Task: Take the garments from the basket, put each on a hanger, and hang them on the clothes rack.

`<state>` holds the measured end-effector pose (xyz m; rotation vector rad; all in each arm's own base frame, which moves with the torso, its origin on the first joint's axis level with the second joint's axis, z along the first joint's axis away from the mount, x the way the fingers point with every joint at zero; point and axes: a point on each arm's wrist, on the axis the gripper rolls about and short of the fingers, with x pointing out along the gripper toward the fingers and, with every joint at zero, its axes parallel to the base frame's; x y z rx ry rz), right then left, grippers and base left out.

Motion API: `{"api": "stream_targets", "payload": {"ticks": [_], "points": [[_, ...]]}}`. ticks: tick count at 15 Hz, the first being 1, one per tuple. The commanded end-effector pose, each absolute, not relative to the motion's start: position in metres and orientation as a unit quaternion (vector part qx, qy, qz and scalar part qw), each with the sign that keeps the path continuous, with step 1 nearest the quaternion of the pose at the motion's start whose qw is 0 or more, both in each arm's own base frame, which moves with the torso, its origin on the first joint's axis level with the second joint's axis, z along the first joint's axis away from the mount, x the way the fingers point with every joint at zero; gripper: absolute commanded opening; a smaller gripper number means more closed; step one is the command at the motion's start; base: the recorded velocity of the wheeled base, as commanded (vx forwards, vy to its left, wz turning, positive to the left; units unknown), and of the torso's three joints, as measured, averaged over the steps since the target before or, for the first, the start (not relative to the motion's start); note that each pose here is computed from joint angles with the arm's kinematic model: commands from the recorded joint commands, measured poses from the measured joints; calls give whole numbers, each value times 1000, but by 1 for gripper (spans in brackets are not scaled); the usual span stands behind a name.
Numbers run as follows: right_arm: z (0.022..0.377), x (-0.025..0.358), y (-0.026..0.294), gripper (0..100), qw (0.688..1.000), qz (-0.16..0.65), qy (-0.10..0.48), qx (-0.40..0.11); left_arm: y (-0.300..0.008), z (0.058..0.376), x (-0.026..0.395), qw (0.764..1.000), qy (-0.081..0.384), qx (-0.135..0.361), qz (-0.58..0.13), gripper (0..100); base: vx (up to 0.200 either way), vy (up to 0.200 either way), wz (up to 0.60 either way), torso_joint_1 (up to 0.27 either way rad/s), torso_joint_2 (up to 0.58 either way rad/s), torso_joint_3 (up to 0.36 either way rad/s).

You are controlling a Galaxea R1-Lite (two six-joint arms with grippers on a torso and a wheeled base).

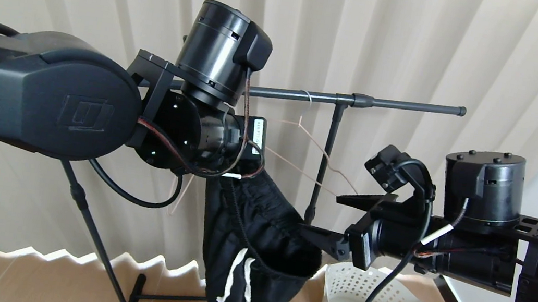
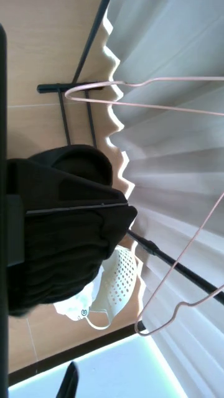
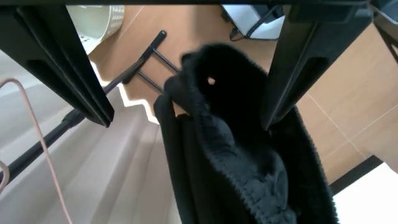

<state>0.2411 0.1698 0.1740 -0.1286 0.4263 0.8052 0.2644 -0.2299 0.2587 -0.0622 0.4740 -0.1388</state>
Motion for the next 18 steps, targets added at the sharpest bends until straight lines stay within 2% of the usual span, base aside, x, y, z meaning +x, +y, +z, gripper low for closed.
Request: {"api": "stream_targets", "payload": {"ticks": [1,5,7,11,18], "points": [[156,248,174,100,890,387,231,-67,-231,261,263,970,230,-31,-73,0,0,0,0,0,0,0],[145,255,179,100,887,383,248,-70,-239,263,255,969,228,-26,-89,0,0,0,0,0,0,0],[139,259,182,100,889,384,239,-69,-242,263,252,969,227,-26,-96,0,0,0,0,0,0,0],[126,249,195,100,876,406,249,-78,-240,265,250,969,226,-26,-96,0,0,0,0,0,0,0],[123,256,192,100,880,395,252,-78,-238,269,247,970,223,-29,-97,0,0,0,0,0,0,0]]}}
